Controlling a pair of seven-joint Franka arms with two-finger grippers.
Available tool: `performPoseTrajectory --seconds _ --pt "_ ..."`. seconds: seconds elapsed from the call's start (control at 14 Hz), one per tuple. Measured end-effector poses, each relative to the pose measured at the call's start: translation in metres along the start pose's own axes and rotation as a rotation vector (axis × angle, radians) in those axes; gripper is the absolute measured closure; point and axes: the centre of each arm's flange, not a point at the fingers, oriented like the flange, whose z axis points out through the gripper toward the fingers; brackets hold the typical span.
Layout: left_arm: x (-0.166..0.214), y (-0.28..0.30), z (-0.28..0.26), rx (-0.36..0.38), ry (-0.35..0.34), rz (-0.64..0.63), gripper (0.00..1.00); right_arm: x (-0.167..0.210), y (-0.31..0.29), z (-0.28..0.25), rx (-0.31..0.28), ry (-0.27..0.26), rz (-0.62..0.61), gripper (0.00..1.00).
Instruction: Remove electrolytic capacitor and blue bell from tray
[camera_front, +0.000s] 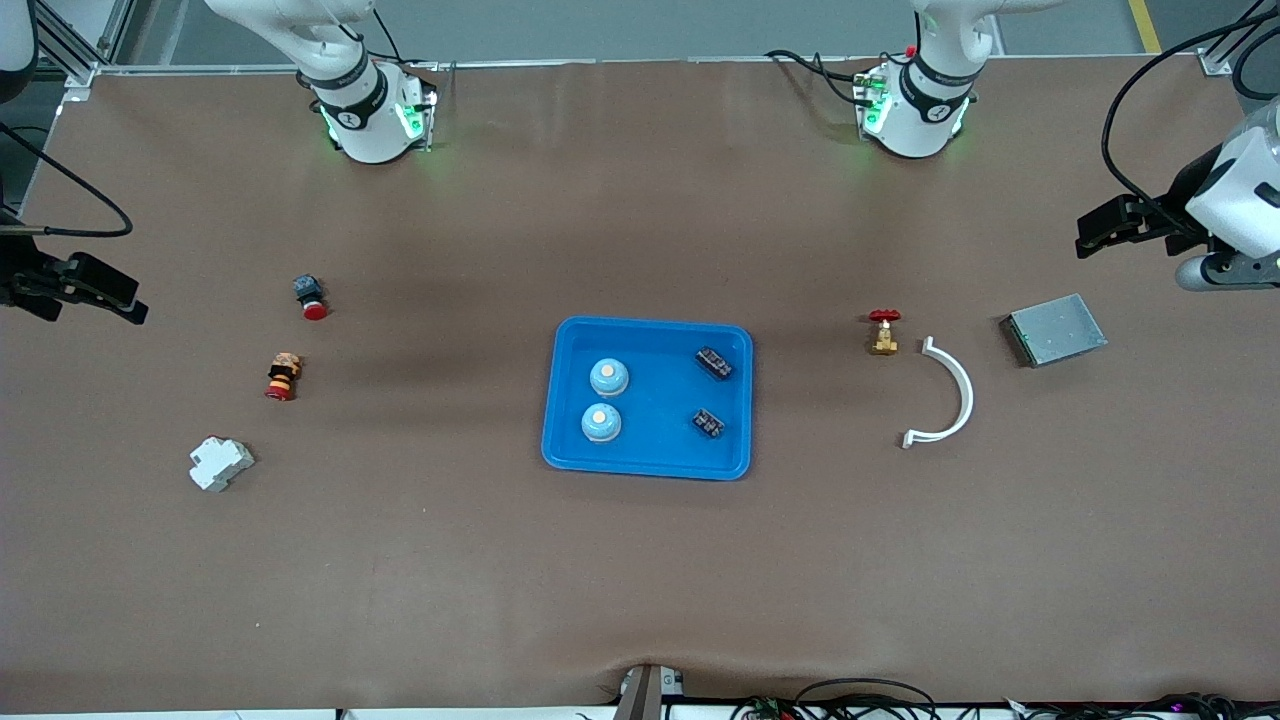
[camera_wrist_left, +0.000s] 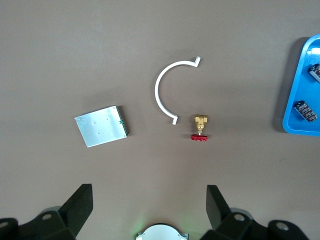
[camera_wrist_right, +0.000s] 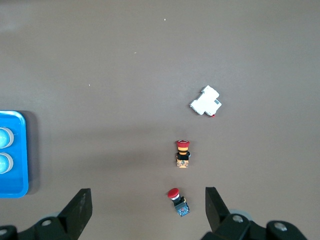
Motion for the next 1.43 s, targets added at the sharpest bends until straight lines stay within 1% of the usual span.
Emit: performPoseTrajectory --seconds 0.36,0.86,1.21,1.43 --pt "0.000 0.000 0.000 0.000 -0.001 0.000 0.00 0.000 0.016 0.000 -0.002 0.000 0.023 0.00" --pt "0.005 0.002 0.007 0.000 -0.015 0.004 0.00 0.000 0.013 0.000 -0.001 0.000 0.018 0.00" --pt "0.013 0.013 0.023 0.001 -0.046 0.013 0.00 0.000 -0.005 0.001 0.003 -0.002 -0.014 0.00" --pt "0.017 0.035 0.033 0.007 -0.066 -0.009 0.00 -0.001 -0.008 0.004 0.003 -0.009 -0.018 0.00"
